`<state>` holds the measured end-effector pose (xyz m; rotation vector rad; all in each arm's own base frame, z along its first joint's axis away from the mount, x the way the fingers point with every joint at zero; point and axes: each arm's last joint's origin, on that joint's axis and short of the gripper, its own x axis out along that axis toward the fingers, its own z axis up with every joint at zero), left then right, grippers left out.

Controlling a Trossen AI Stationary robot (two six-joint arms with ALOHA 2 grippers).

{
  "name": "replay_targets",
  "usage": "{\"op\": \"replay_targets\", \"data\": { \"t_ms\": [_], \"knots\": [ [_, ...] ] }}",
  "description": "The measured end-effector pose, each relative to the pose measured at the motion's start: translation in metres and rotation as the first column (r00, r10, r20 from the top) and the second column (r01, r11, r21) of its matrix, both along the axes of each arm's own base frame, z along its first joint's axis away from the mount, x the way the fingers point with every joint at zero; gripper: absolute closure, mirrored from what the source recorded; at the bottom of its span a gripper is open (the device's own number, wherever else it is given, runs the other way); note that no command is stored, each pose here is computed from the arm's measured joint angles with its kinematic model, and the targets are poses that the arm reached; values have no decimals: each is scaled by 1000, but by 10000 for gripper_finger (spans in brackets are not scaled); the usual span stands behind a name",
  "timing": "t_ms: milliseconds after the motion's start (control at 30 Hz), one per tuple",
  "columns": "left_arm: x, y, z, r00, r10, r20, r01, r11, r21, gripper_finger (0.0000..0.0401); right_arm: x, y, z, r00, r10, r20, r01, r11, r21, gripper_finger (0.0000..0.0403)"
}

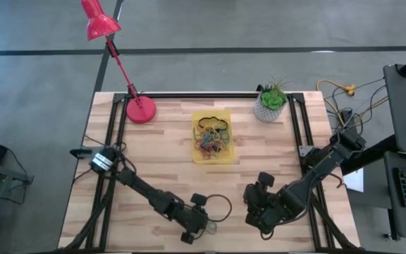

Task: Pick and place rubber bands into bin
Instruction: Put the blue rubber band into the yellow bin

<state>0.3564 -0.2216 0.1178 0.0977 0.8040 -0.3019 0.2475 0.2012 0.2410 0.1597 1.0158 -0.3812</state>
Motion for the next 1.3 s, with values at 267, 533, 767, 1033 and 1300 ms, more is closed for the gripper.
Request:
{"op": "replay_targets", "data": {
  "t_ms": [267, 533, 767, 1033, 1300],
  "knots": [
    [-3, -2, -4, 999, -3, -47, 0, 998, -60, 395, -1, -1, 0, 1000, -15, -3, 15, 1000, 4, 202],
    [-18, -5, 16, 992, -32, -123, 20, 995, -95, 400, -5, 2, 1, 1000, -29, -5, 29, 999, 21, 202],
    [-46, 21, 82, 992, 74, -106, -70, 997, 44, 401, -16, 8, 0, 1000, -5, -31, 5, 1000, 3, 202],
    [-26, 121, 137, 968, 230, 100, -246, 948, 204, 401, -20, 6, -3, 997, -65, -28, 65, 998, -19, 202],
    [-4, 261, 141, 852, 495, 173, -523, 820, 232, 401, -20, 6, -3, 990, -140, -4, 140, 990, 20, 202]
  ]
}}
